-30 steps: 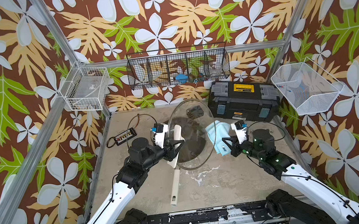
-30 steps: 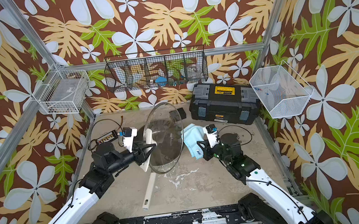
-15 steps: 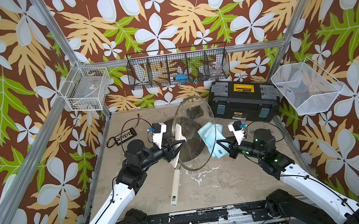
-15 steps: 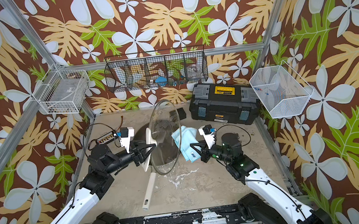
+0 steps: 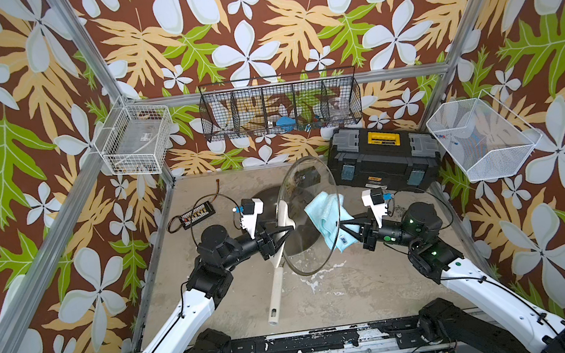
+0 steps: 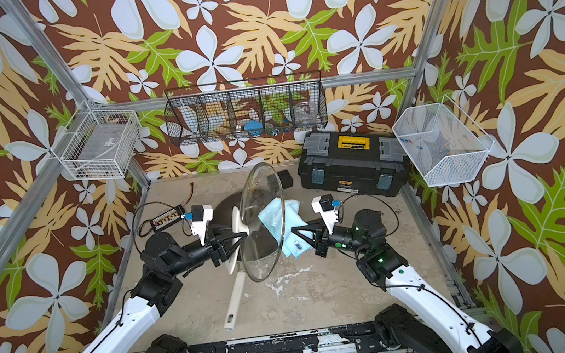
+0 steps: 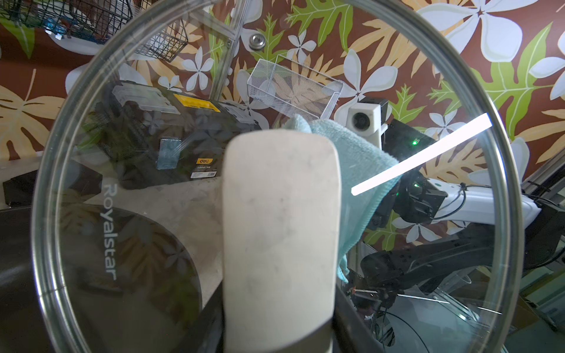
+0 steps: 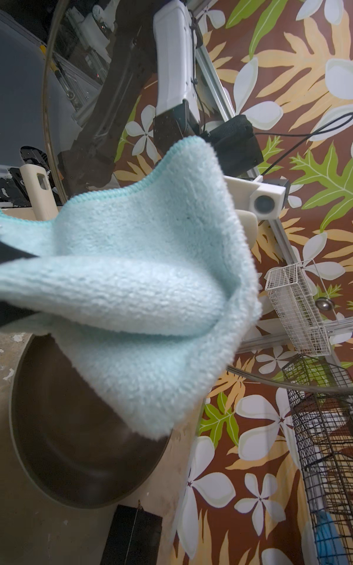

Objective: Wipe the pot lid with a cloth
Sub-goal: Wipe the pot lid.

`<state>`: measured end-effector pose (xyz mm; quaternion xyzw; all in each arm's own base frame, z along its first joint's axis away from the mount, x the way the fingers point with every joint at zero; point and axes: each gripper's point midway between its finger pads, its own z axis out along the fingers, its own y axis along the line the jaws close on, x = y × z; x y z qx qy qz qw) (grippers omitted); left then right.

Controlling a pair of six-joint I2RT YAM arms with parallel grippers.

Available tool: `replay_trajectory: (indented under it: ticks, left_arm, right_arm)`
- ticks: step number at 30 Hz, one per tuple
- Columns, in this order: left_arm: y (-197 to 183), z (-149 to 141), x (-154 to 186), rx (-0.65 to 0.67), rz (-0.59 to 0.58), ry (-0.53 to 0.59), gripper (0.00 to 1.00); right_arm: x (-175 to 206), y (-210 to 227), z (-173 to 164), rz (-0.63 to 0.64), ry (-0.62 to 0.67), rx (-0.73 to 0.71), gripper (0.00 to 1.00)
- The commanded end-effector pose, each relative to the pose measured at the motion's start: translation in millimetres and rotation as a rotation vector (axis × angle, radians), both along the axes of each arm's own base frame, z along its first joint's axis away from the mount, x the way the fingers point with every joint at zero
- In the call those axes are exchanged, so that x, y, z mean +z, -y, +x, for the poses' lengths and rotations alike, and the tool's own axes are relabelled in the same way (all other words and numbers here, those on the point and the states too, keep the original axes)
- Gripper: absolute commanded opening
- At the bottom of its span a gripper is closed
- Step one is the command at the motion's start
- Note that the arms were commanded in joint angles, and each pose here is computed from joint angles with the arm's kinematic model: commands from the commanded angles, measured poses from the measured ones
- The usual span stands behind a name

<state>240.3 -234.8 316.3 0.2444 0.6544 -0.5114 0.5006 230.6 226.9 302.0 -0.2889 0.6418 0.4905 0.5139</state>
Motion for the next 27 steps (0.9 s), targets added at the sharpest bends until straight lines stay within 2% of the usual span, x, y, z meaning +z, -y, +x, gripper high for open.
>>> replay_trajectory:
  ticks: [1,14,27]
  left_arm:
    - [-2.6,-7.7,54.5,-0.009,-0.102,0.241,0.0]
    - [2.1,20.1,75.0,-0.018,-0.119,0.296,0.0]
    - [4.2,12.8,84.7,-0.084,-0.179,0.325,0.0]
  right_arm:
    - [26.7,-1.2,-7.4,0.064,0.075,0.034,0.0]
    - [76.9,-12.4,10.5,0.167,0.187,0.08,0.0]
    - [106.9,-17.9,11.6,0.265,0.268,0.153,0.0]
